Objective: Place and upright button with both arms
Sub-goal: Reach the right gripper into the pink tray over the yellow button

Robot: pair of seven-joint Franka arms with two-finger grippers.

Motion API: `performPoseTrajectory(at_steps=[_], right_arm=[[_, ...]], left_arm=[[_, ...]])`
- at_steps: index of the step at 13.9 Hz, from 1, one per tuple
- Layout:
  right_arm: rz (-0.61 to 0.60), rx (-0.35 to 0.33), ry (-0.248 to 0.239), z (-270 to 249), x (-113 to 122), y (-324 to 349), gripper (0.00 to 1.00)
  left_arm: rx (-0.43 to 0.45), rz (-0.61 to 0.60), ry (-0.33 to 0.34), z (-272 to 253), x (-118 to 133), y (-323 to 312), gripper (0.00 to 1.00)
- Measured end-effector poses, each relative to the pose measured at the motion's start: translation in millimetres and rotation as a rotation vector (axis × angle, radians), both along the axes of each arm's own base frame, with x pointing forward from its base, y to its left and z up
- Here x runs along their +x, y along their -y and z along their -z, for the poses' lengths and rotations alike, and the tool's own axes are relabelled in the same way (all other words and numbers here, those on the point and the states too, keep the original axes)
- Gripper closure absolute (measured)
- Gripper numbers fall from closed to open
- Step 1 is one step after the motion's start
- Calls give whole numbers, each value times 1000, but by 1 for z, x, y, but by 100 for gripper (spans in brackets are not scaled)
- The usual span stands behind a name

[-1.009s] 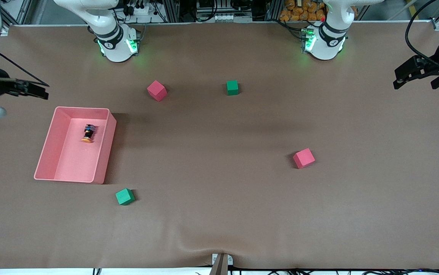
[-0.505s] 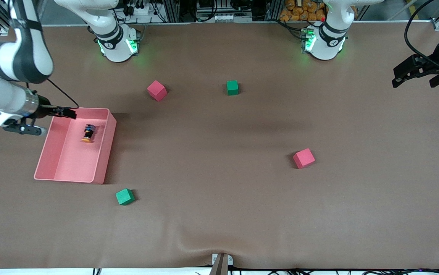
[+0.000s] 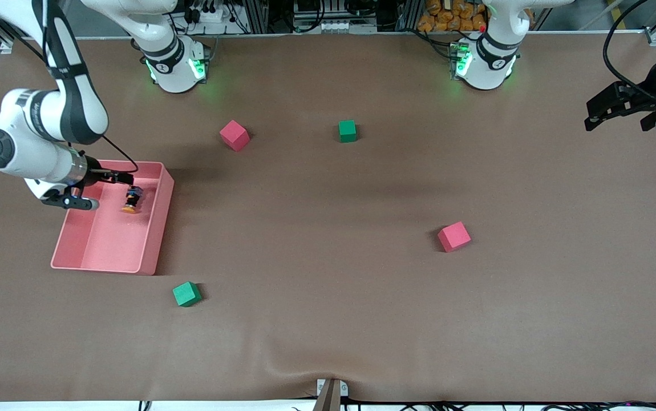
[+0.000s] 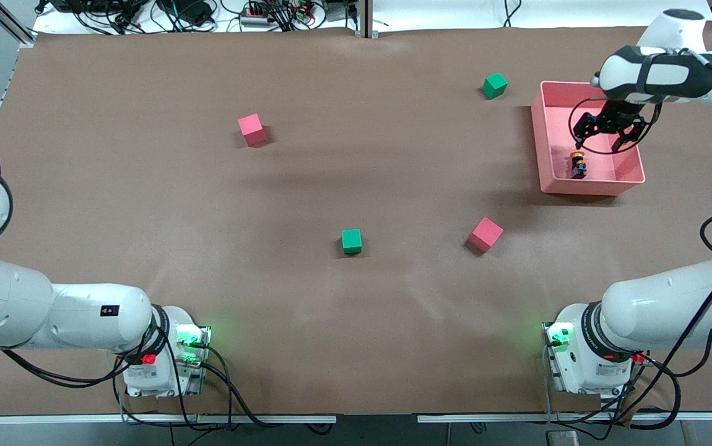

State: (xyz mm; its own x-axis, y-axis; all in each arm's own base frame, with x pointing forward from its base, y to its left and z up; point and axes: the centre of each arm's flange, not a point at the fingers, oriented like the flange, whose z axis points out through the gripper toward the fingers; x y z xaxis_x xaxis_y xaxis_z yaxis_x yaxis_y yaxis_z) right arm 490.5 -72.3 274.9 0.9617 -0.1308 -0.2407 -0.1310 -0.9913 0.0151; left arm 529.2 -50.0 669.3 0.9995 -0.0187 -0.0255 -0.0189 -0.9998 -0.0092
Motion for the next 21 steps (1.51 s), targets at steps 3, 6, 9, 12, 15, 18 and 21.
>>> performPoseTrajectory(at_steps=[3,6,9,12,15,18,21], right_arm=[[-11,12,4,43,-16,24,0],[-11,13,3,66,-23,26,0],[-22,3,55,85,-29,21,0],[-36,4,60,93,-32,14,0],[-48,3,67,95,-31,8,0],[-51,3,67,100,-32,7,0],[-58,4,64,104,-32,4,0]], left_arm=[[0,0,1,0,0,0,0],[0,-6,6,-2,0,-3,0],[-1,-9,22,-10,-3,-5,0],[-1,-11,34,-17,-8,-6,0],[-1,-13,35,-17,-8,-7,0],[-1,-14,36,-18,-8,-7,0],[-1,-14,39,-19,-9,-7,0]])
